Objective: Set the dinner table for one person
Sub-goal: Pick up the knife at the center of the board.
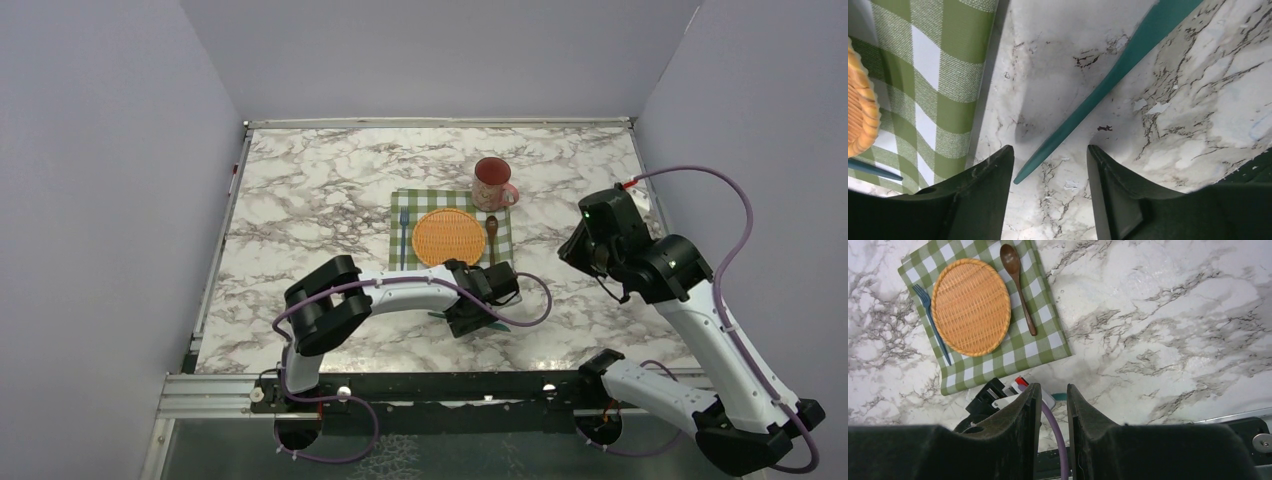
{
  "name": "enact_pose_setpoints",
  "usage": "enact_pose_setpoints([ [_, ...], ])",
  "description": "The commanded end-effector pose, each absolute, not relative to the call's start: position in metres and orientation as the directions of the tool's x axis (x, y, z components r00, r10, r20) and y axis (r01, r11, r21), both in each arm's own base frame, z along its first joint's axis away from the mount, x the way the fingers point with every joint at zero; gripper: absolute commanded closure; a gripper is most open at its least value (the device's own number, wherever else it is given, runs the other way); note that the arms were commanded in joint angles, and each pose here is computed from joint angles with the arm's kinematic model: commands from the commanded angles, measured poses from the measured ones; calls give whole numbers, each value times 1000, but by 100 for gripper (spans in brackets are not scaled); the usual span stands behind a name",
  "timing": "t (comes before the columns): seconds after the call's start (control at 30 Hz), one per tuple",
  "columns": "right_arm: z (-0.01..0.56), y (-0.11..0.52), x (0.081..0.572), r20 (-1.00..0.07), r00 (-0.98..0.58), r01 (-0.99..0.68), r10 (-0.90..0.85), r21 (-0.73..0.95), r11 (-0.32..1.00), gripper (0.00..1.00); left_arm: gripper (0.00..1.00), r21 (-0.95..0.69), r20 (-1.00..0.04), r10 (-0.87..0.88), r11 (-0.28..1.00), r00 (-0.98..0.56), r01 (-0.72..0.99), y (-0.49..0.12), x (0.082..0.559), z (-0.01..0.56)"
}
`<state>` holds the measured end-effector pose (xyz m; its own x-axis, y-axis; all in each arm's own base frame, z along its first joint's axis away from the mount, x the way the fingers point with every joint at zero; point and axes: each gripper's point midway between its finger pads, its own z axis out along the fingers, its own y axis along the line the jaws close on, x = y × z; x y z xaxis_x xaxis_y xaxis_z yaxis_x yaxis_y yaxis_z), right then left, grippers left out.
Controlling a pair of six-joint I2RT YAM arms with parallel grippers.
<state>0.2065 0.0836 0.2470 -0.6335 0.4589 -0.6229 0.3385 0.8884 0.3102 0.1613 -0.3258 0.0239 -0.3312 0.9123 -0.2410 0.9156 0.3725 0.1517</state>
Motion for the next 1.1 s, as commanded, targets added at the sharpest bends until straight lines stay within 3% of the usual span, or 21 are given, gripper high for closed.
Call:
enact_pose_setpoints([
  [0.0,259,76,210,-660,-591,348,464,310,885,70,45,51,-232,914,353,-333,934,-338,145,10],
  [0.57,261,77,212,-674,-575,330,464,328,885,70,77,-90,-164,889,418,-427,904,-335,119,7],
  [0.77,262,77,214,-682,-570,322,458,327,888,70,99,-112,-132,880,443,-455,889,-334,114,8],
  [1.07,263,74,212,-688,-562,323,458,327,888,70,100,-171,-170,872,432,-458,886,-348,110,35],
])
